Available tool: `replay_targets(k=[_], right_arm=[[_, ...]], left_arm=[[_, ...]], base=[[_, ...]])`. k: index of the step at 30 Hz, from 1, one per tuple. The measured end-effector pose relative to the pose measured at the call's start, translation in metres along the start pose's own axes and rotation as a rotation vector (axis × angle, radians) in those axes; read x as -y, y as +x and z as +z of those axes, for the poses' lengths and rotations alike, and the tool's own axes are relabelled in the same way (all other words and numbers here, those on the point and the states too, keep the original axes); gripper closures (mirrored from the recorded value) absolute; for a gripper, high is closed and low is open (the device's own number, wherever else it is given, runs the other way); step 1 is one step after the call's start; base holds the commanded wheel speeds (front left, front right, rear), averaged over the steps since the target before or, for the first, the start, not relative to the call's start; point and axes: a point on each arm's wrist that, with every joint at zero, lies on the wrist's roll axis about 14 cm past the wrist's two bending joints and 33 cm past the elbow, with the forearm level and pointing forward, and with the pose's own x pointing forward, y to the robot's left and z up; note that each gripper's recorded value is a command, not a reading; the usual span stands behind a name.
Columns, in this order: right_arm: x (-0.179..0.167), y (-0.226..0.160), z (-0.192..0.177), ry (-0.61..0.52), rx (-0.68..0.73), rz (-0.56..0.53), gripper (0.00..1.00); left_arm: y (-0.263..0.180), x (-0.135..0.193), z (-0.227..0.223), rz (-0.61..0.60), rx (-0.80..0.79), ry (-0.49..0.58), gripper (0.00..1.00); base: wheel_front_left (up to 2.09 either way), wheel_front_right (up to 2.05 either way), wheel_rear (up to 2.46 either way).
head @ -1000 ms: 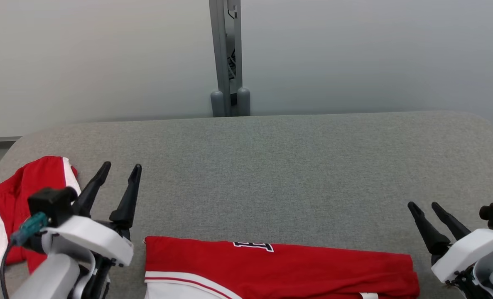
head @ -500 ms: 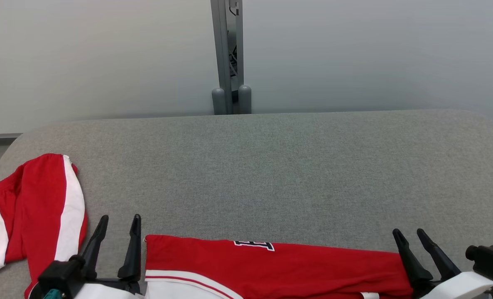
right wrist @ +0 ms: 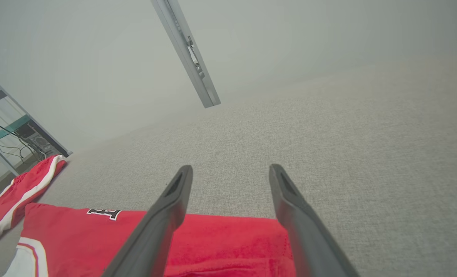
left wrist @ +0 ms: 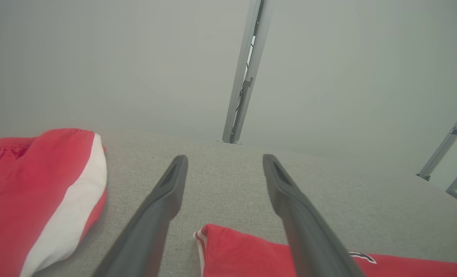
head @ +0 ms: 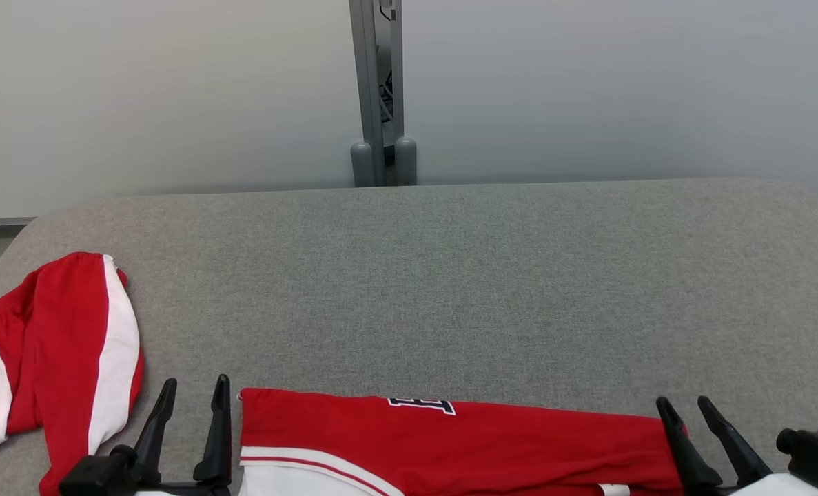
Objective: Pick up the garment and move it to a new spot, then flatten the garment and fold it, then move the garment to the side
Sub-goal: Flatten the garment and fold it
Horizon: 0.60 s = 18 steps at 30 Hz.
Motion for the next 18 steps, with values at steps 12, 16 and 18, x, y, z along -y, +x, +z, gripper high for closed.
replay_targets(k=[12, 16, 18], right_arm=[[0.04, -0.038, -0.057, 0.009, -0.201, -0.124, 0.0], [0.043, -0.041, -0.075, 0.054, -0.256, -0.152, 0.0], [0.042, -0.041, -0.081, 0.078, -0.272, -0.159, 0.0]], left_arm=[[0.003, 0.006, -0.009, -0.022, -0.029, 0.002, 0.0], [0.004, 0.009, -0.013, -0.033, -0.04, 0.007, 0.0], [0.004, 0.009, -0.013, -0.032, -0.042, 0.011, 0.0]], base=[[0.0, 0.0, 0.0], [0.0, 0.0, 0.0], [0.0, 0.0, 0.0]])
